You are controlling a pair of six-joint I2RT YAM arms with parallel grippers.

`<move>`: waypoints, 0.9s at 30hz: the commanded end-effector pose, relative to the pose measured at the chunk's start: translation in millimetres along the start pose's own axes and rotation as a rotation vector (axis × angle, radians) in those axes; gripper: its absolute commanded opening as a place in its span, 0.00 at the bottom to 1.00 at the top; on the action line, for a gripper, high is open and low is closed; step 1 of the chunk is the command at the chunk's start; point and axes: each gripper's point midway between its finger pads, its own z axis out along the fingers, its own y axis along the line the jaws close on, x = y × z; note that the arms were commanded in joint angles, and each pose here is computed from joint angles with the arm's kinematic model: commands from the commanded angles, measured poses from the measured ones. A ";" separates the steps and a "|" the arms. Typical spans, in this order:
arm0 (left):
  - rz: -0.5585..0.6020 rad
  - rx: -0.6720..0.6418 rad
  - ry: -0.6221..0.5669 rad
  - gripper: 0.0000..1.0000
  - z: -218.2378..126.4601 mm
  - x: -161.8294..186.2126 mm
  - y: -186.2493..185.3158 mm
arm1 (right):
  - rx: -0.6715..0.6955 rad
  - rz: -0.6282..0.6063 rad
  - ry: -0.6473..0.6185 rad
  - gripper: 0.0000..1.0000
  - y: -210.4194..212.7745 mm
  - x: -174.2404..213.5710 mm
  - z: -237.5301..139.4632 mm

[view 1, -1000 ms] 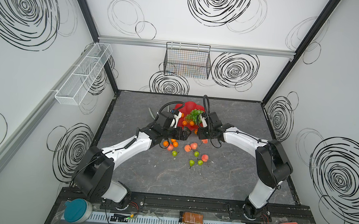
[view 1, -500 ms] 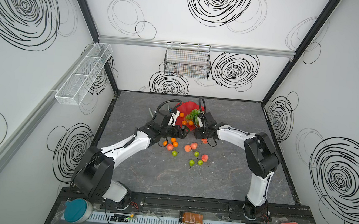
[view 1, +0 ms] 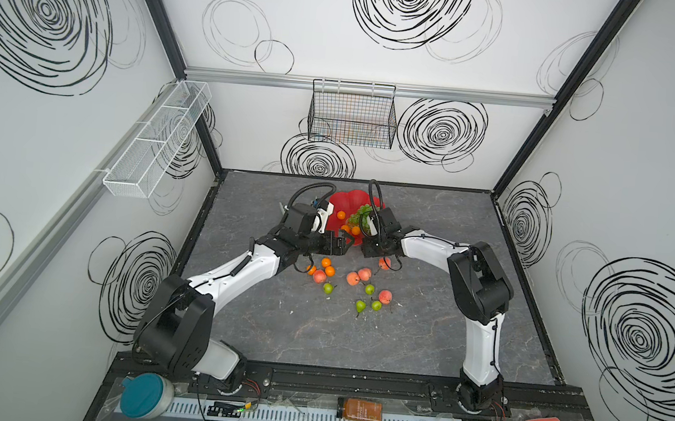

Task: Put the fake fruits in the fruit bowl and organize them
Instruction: 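Move the right gripper back toward the tomatoes near the bowl rim, then grasp an orange tomato at the bowl rim with the right gripper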

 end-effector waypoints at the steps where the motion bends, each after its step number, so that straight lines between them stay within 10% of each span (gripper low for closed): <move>1: 0.005 0.027 -0.034 0.96 -2.8 -8.2 -3.5 | 0.024 -0.003 0.003 0.52 -4.2 -5.0 4.0; 27: -0.009 0.030 -0.039 0.96 -4.0 -11.1 0.3 | 0.029 -0.004 0.007 0.40 -5.0 -5.3 3.5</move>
